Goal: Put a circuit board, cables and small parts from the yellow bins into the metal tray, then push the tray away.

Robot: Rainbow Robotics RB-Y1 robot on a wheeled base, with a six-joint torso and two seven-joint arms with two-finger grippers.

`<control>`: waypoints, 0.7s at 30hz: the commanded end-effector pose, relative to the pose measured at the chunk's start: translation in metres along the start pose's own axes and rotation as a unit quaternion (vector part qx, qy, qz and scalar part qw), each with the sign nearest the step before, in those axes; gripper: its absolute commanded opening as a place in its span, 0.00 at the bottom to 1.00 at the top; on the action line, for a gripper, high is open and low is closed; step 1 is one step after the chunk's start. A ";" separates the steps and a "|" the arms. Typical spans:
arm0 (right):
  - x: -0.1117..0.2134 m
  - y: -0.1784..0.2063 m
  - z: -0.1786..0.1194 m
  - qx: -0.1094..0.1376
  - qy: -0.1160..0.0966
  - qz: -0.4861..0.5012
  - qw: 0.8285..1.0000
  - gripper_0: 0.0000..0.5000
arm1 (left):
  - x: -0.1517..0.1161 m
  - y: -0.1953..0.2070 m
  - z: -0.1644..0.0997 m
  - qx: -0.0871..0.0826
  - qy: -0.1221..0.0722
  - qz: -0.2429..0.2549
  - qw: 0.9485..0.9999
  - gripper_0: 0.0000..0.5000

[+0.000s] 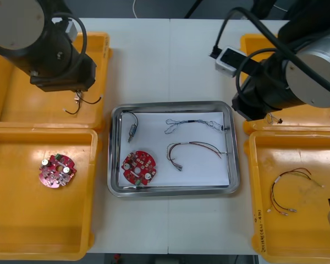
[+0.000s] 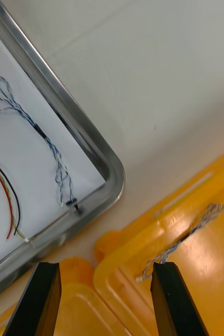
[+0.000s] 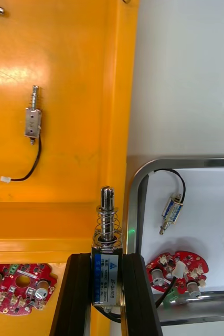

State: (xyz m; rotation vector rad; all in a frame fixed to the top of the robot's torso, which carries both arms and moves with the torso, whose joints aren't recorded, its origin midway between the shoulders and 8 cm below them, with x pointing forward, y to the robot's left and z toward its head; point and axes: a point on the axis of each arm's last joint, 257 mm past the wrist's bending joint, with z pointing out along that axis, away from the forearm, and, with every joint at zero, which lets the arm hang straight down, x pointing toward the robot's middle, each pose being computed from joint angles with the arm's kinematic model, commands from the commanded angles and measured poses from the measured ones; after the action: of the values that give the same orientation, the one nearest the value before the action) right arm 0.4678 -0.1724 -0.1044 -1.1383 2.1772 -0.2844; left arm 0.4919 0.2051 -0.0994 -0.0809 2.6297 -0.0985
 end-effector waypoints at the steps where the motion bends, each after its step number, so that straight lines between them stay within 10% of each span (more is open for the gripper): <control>1: 0.046 -0.023 -0.013 0.032 0.017 0.073 0.997 1.00 | 0.005 -0.038 0.008 0.015 -0.019 0.024 0.999 0.00; 21: 0.155 -0.074 -0.035 0.073 0.039 0.319 0.944 1.00 | 0.034 -0.122 0.060 0.041 -0.004 0.075 0.996 0.00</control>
State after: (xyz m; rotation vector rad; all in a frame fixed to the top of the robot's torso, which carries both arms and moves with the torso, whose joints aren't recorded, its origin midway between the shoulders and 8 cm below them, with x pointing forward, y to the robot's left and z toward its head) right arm 0.4426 -0.3138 -0.1202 -0.4216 2.4169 -0.1762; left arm 0.4888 0.1069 -0.1698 0.1447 2.6602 -0.1197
